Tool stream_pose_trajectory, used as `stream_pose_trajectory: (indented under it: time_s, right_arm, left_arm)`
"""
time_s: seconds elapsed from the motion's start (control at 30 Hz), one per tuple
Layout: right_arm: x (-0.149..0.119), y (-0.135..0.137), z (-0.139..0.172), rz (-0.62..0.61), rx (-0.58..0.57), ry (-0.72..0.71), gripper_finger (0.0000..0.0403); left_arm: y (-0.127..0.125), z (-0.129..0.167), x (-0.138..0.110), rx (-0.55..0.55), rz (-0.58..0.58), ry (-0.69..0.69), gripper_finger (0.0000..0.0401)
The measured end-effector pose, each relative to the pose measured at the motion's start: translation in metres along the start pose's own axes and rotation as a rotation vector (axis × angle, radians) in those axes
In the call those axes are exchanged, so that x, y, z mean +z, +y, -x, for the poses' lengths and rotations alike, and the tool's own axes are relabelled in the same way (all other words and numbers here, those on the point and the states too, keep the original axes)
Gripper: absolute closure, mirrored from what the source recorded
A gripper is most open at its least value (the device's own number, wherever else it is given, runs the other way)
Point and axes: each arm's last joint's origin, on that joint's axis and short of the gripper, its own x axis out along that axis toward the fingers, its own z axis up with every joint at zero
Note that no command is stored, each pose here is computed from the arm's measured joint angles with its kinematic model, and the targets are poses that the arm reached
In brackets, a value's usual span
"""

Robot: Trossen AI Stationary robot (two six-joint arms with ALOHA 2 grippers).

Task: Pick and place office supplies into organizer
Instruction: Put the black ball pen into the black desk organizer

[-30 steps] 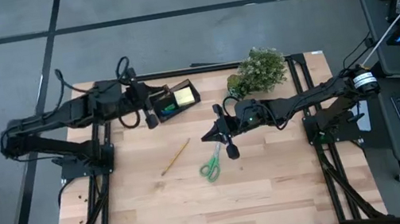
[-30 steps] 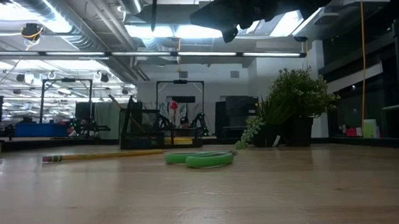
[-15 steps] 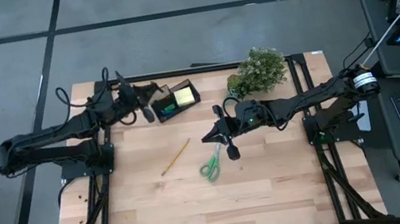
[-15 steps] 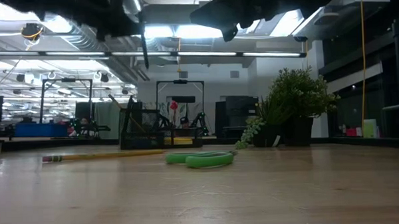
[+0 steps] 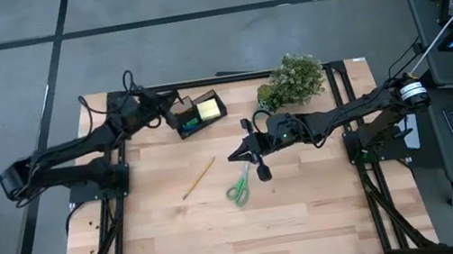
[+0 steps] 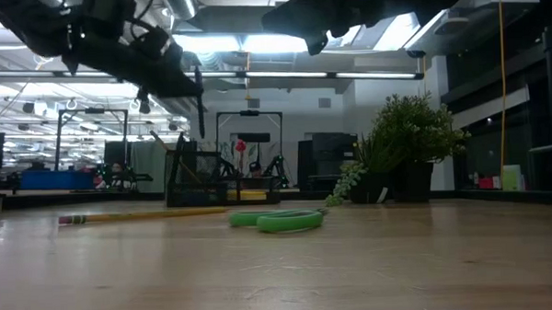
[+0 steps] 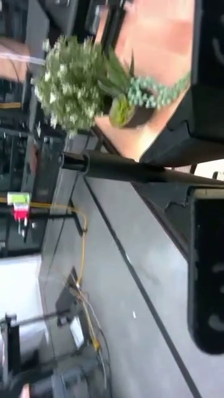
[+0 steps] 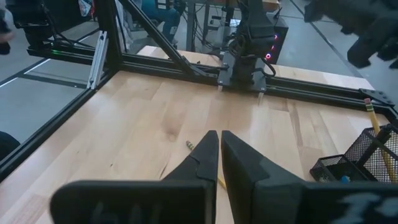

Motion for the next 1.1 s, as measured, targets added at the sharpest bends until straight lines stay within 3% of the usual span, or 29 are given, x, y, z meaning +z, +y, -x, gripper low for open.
stream_pose_trajectory:
  time_s: [0.3,0.5,0.67,0.87,1.1]
  right_arm:
    - [0.0,0.0,0.0,0.0,0.0,0.003,0.038]
    - [0.0,0.0,0.0,0.0,0.0,0.003,0.038]
    - [0.0,0.0,0.0,0.0,0.0,0.003,0.038]
    - [0.0,0.0,0.0,0.0,0.0,0.003,0.038]
    - [-0.002,0.0,0.0,-0.002,0.002,0.022,0.038]
  left_arm:
    - [0.003,-0.013,-0.029,0.046,0.011,0.051,0.0379]
    - [0.005,-0.019,-0.033,0.054,0.011,0.006,0.0379]
    - [0.009,-0.026,-0.047,0.075,0.006,0.082,0.0379]
    - [0.008,-0.035,-0.054,0.035,0.032,0.086,0.0379]
    - [0.008,-0.036,-0.057,0.026,0.033,0.096,0.0322]
